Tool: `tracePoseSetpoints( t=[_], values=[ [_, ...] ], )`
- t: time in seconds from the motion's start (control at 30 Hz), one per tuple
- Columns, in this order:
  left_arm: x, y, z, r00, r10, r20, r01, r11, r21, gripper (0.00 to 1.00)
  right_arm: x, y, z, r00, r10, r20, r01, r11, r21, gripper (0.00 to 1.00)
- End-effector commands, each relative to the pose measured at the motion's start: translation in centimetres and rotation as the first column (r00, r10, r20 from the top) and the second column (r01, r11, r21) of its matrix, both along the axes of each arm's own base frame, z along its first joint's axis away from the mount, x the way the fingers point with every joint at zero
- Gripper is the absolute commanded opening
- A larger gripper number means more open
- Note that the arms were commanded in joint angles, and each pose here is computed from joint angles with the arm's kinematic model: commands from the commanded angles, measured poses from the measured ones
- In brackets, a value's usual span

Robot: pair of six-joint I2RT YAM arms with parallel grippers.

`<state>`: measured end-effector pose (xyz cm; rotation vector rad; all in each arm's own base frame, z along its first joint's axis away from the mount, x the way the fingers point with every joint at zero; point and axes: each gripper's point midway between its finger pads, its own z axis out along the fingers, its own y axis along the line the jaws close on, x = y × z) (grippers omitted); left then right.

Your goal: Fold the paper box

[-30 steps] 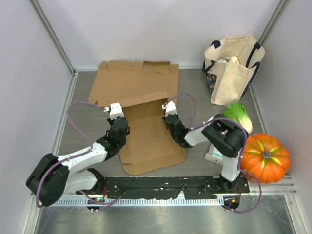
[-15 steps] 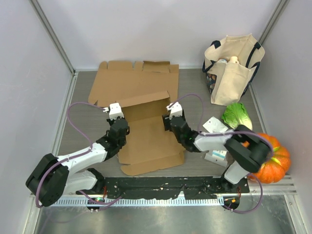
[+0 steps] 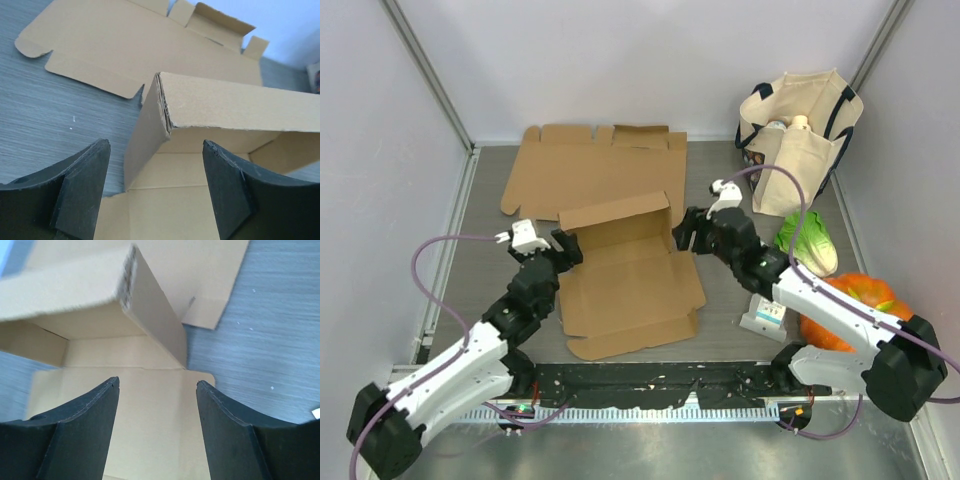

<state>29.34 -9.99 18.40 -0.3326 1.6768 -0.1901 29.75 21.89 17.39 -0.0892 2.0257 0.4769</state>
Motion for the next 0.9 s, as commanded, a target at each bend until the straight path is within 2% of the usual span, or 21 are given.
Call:
tracePoseSetpoints(
  t=[0.0,0.03,0.07,0.1,0.17,0.2,0.23,0.27,0.3,0.33,0.4,0.47,0.6,0.67,0.7,0.73,0.87],
  values=[
    [-2.8,-0.9,2.3,0.995,-0.092,-0.04,0.083,0.977,-0.195,0.8,0.3,1.1,6.3,0.996,0.081,-0.027,-0.072,0.97,0.233,0.68],
    [-3.6,-1.0,3.6,0.993,-0.117,-0.014,0.11,0.963,-0.247,0.81,0.0,1.9,6.6,0.988,0.145,-0.048,-0.126,0.953,0.275,0.68],
    [-4.4,-0.6,3.2,0.991,-0.122,-0.047,0.107,0.962,-0.25,0.83,1.3,1.2,7.8,0.991,0.129,-0.038,-0.112,0.946,0.304,0.68],
    [-4.8,-0.5,5.2,0.992,-0.123,-0.021,0.112,0.949,-0.294,0.85,2.0,1.1,8.1,0.99,0.135,-0.041,-0.115,0.94,0.322,0.68],
    [-5.4,-0.4,6.3,0.99,-0.137,-0.032,0.121,0.947,-0.298,0.87,3.4,1.9,8.5,0.98,0.194,-0.049,-0.164,0.919,0.359,0.68],
    [-5.5,-0.5,8.4,0.99,-0.143,-0.009,0.133,0.941,-0.312,0.92,4.2,1.5,8.6,0.98,0.193,-0.05,-0.161,0.915,0.371,0.66],
    [-5.2,-0.7,8.9,0.989,-0.147,-0.023,0.133,0.942,-0.307,0.94,4.9,1.7,9.2,0.979,0.202,-0.027,-0.176,0.906,0.384,0.66],
    [-4.7,-1.5,7.8,0.981,-0.163,-0.101,0.131,0.954,-0.269,0.95,5.4,2.1,9.0,0.974,0.223,-0.035,-0.192,0.898,0.397,0.66],
    [-4.1,-1.8,9.6,0.981,-0.166,-0.099,0.134,0.954,-0.269,0.96,6.2,1.9,9.7,0.976,0.217,-0.005,-0.196,0.89,0.411,0.66],
    [-3.6,-2.2,9.7,0.976,-0.175,-0.129,0.139,0.958,-0.252,0.96,6.7,2.2,10.0,0.973,0.23,0.018,-0.216,0.879,0.424,0.66],
    [-2.0,-2.9,9.3,0.96,-0.197,-0.202,0.144,0.958,-0.25,0.96,7.6,2.9,9.6,0.963,0.27,0.002,-0.242,0.861,0.447,0.65],
    [-1.0,-3.3,8.9,0.95,-0.221,-0.221,0.15,0.943,-0.298,0.96,8.3,3.0,9.6,0.961,0.277,0.01,-0.252,0.859,0.447,0.65],
    [1.1,-1.6,6.0,0.925,-0.259,-0.276,0.118,0.89,-0.441,0.91,9.0,3.4,7.8,0.949,0.315,-0.02,-0.271,0.848,0.456,0.65],
    [1.7,-1.5,6.8,0.933,-0.297,-0.202,0.155,0.841,-0.519,0.89,8.9,3.6,6.9,0.943,0.331,-0.028,-0.281,0.841,0.463,0.64],
    [1.7,-1.0,5.5,0.929,-0.306,-0.208,0.148,0.823,-0.548,0.87,8.8,3.7,6.6,0.94,0.339,-0.031,-0.286,0.837,0.467,0.61],
    [1.8,-1.1,6.0,0.932,-0.319,-0.173,0.172,0.807,-0.565,0.86,8.8,3.8,6.5,0.938,0.347,-0.023,-0.294,0.828,0.478,0.61],
    [1.6,-1.4,4.6,0.92,-0.356,-0.161,0.196,0.776,-0.6,0.8,8.3,3.9,4.8,0.928,0.369,-0.044,-0.298,0.811,0.503,0.55]
  ],
)
